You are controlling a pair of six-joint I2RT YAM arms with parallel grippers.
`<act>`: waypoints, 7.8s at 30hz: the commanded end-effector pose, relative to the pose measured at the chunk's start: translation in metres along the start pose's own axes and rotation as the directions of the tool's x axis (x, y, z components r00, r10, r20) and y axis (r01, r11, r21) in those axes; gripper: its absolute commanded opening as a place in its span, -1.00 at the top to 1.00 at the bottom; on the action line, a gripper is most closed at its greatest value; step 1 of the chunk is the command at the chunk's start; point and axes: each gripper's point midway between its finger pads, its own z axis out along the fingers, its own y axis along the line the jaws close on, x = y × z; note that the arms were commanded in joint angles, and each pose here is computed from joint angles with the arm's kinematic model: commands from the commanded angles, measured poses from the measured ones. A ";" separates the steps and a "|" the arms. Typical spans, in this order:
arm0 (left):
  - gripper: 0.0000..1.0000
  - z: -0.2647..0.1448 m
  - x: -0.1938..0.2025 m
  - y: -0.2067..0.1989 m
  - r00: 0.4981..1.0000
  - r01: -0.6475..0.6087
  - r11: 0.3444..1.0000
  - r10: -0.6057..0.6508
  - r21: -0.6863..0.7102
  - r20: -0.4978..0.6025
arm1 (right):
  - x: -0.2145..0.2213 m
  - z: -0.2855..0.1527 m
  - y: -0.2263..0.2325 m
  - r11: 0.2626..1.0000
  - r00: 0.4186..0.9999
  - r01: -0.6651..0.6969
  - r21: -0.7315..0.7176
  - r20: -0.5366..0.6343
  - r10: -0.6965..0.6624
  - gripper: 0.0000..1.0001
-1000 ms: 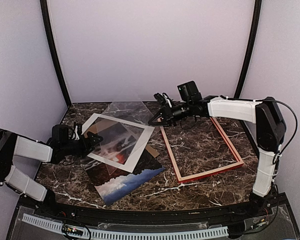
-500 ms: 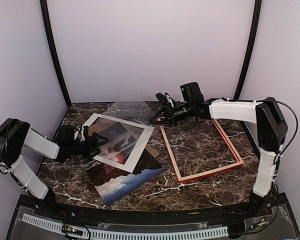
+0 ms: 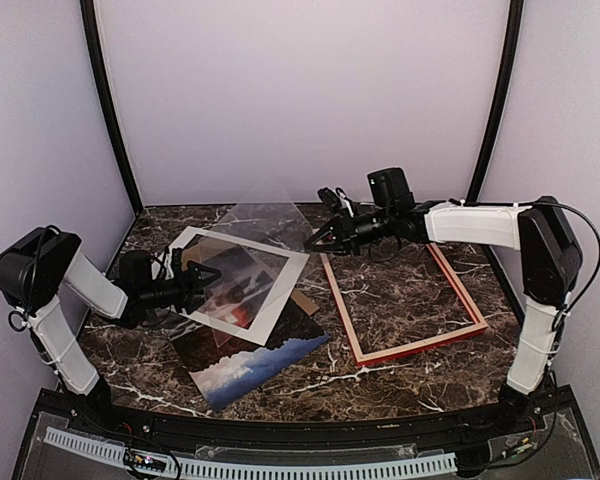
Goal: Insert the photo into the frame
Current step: Pass from the right arm to the left, then place the glass panel in the frame body.
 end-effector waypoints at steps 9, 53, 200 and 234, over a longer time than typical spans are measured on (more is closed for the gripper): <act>-0.58 0.002 -0.021 -0.045 0.995 -0.091 0.982 0.084 0.167 0.049 | 0.000 -0.016 0.003 0.999 0.999 0.043 0.020 0.028 -0.044 1.00; 1.00 -0.023 -0.053 -0.109 0.956 -0.291 0.937 0.276 0.195 0.102 | 0.053 -0.018 -0.071 0.986 0.995 -0.094 0.137 -0.007 0.096 0.72; 1.00 0.189 0.146 -0.153 0.941 -0.139 0.990 0.134 0.005 -0.310 | 0.100 -0.308 -0.155 0.505 0.851 -0.442 0.741 0.524 -0.024 -0.55; 1.00 0.190 0.145 -0.116 0.918 -0.228 0.970 0.184 -0.086 -0.351 | 0.100 -0.223 -0.168 0.569 0.960 -0.235 0.788 0.281 0.008 -0.81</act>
